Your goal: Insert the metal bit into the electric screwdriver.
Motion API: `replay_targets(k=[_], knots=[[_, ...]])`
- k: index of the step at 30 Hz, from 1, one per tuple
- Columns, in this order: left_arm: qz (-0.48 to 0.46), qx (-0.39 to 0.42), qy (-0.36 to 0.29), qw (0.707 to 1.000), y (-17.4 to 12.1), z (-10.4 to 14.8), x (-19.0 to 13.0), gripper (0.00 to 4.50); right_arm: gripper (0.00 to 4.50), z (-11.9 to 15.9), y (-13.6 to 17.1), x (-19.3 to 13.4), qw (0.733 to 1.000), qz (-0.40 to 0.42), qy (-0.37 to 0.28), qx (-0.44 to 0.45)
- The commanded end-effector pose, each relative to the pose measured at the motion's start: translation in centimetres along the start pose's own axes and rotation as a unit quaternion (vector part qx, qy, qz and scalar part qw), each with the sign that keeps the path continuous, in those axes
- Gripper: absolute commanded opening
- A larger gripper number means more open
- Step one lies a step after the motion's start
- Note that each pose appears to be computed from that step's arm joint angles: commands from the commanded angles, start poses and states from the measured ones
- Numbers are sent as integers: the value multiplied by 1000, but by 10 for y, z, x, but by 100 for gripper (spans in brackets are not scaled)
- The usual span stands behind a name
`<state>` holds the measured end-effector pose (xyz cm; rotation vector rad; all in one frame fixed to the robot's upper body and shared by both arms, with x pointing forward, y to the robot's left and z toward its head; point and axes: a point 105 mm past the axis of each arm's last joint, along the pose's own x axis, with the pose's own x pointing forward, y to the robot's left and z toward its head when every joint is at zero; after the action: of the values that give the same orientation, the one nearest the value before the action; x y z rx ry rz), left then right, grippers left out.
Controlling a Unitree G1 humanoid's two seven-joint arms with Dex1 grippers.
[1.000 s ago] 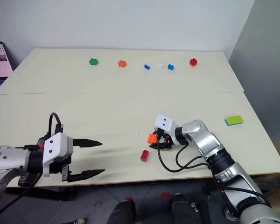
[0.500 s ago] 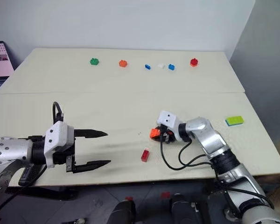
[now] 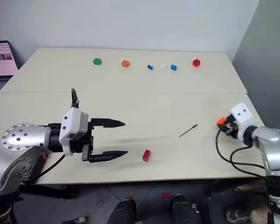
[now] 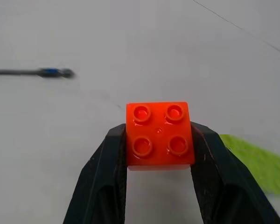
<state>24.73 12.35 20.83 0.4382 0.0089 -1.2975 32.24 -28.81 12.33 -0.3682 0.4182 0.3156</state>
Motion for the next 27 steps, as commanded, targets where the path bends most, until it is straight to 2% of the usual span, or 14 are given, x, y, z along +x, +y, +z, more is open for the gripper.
replay_targets(k=[1, 10, 13, 21, 27], knots=[[-2, 5, -24, 1000, 2, 10, 6, 450, 145, -6, -14, -14, 999, -40, 3, 16], [-21, 5, -46, 999, -1, 18, 15, 450, 145, -26, -19, -11, 995, -66, 23, 76], [-22, 5, -48, 999, -1, 18, 16, 450, 248, -29, -17, -11, 995, -59, 30, 80], [-21, 4, -44, 999, -2, 15, 15, 450, 443, -22, -22, -18, 994, -63, 15, 86], [-14, 2, -30, 999, 0, 10, 10, 450, 443, -1, -24, -34, 998, -49, -13, 44]])
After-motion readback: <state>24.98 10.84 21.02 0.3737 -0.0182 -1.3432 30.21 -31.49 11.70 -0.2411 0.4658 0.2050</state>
